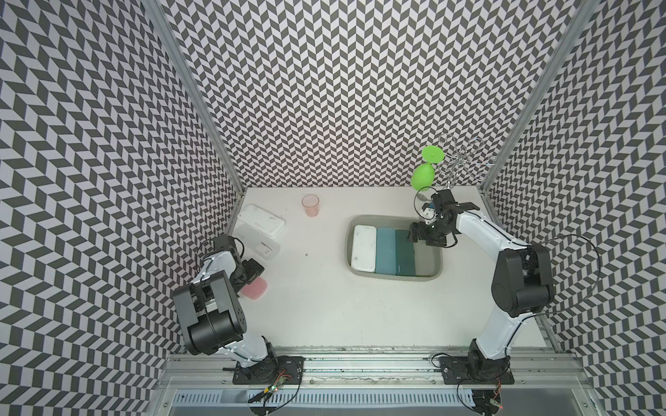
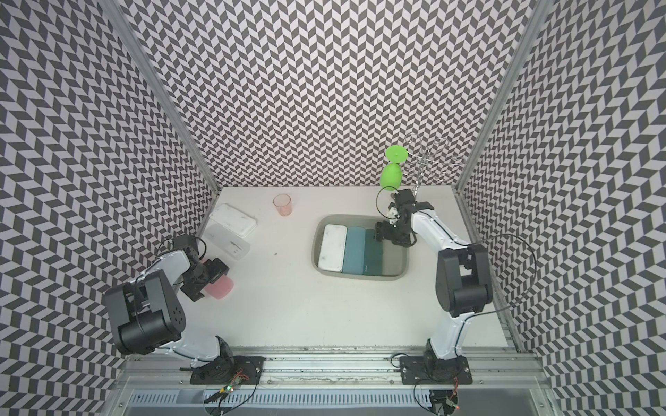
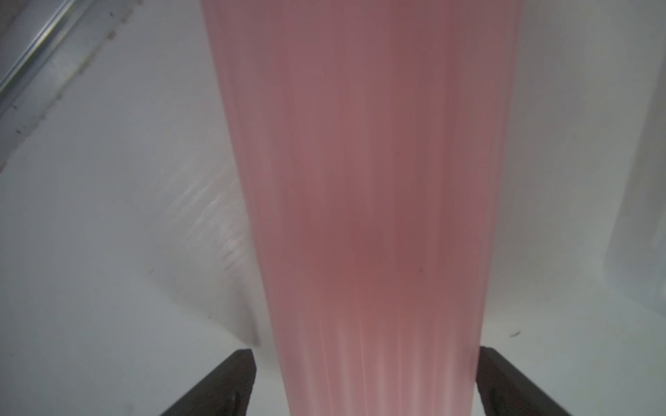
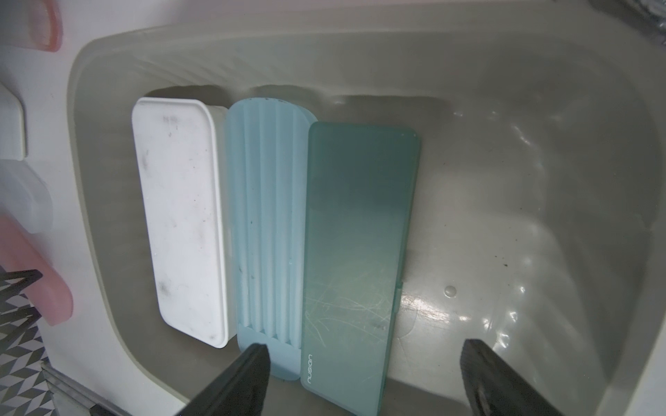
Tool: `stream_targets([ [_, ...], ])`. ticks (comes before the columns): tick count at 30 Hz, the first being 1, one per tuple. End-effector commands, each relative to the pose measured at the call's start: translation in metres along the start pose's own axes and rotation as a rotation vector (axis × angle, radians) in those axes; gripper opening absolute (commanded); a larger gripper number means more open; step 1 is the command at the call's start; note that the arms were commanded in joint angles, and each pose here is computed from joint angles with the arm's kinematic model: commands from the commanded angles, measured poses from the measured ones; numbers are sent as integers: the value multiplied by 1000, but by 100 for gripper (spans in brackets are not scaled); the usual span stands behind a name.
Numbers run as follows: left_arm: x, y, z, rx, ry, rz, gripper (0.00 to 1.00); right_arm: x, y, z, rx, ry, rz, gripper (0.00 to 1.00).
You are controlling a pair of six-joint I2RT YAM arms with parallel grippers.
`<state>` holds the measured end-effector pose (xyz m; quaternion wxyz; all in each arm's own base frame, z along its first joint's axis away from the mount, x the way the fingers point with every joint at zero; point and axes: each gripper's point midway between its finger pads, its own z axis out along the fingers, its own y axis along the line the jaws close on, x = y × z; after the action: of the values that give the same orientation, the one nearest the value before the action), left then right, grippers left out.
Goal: Put the pencil case into the storage box
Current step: Pick up the pencil case from the center of the board, then move the storage box to the center of the board.
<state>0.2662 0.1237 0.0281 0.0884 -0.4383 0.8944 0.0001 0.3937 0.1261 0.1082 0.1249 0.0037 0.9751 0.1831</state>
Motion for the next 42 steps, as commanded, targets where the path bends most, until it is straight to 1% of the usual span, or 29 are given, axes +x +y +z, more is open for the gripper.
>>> stream_targets([
  [1, -13, 0, 3, -16, -25, 23, 100, -10, 10, -3, -12, -33, -8, 88],
  [8, -11, 6, 15, -60, -3, 53, 99, -4, 13, -3, -19, -47, 0, 88],
  [10, -10, 8, 16, -64, 0, 53, 93, 0, 11, -3, -16, -46, 2, 88],
  [12, -11, 6, 13, -57, -8, 52, 84, 3, 10, -3, -13, -49, 3, 88],
  [15, -14, 5, 6, -45, -31, 43, 82, 5, 10, -4, -15, -53, 6, 88],
  [19, -18, 3, -9, -37, -64, 43, 82, 6, 10, -6, -21, -62, 3, 88],
  [24, -29, -11, -45, 3, -135, 57, 82, 4, 13, -11, -32, -78, -4, 88],
  [28, -35, -46, -88, 97, -213, 113, 82, 0, 12, -16, -46, -94, -1, 88],
  [31, -26, -82, -114, 173, -233, 177, 82, -4, 6, -18, -40, -106, 5, 88],
  [34, -4, -121, -130, 247, -217, 248, 82, -10, -11, -22, -3, -128, 30, 88],
  [40, 51, -193, -157, 354, -176, 396, 82, -29, -72, -36, 160, -194, 97, 88],
  [42, 71, -215, -162, 383, -160, 447, 82, -31, -88, -37, 215, -188, 97, 88],
])
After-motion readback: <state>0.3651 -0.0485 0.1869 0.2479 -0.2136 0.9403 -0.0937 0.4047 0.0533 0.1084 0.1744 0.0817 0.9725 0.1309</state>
